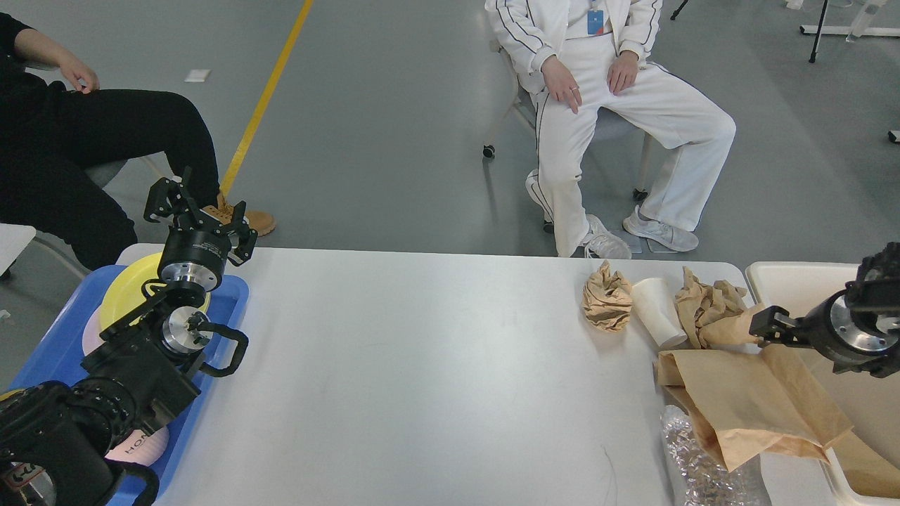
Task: Tidy desktop
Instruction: 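Lower the right gripper and grasp the large brown paper bag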
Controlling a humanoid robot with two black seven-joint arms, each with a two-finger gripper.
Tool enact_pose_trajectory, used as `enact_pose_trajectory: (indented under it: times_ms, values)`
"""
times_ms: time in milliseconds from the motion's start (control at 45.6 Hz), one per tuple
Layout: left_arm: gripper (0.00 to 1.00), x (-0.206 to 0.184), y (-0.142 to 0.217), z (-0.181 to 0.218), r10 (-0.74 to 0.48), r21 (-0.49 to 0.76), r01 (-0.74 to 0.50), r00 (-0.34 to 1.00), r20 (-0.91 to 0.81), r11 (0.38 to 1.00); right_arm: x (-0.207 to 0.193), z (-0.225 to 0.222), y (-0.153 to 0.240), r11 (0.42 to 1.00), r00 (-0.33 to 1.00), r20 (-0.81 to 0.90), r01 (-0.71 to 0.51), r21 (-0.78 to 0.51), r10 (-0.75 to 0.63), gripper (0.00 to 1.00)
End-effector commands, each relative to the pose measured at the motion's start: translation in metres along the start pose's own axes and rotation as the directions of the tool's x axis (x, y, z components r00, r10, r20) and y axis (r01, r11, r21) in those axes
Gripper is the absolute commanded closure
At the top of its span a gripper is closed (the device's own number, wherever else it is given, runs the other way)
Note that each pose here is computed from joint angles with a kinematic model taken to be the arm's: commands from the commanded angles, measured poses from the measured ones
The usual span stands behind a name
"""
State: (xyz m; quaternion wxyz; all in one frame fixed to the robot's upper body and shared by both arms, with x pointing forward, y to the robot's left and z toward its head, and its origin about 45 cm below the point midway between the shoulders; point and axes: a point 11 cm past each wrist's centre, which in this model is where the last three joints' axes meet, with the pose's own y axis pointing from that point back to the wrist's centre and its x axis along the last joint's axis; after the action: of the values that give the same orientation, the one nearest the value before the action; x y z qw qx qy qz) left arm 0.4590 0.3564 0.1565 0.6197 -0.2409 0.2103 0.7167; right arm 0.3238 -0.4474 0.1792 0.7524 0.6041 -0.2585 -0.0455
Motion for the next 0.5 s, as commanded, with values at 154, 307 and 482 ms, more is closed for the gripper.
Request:
enact_pose_trajectory:
  times_ms: [154, 307, 482]
  values:
    - [0.04, 0.0, 0.0, 0.0, 0.0, 0.0, 0.0, 1.0, 0.0, 1.0, -0.024, 0.033, -0.04, 0.995, 0.999, -0.039, 0.009, -0.097, -0.013, 0.0]
    - [0.04, 0.0, 0.0, 0.0, 0.0, 0.0, 0.0, 1.0, 0.0, 1.0, -0.031, 0.042, -0.061, 0.99, 0.998, -0.064, -0.018, -0.137, 0.01, 0.01]
    - [0.04, 0.0, 0.0, 0.0, 0.0, 0.0, 0.0, 1.0, 0.0, 1.0, -0.038, 0.046, -0.071, 0.988, 0.997, -0.072, -0.046, -0.146, 0.036, 0.02]
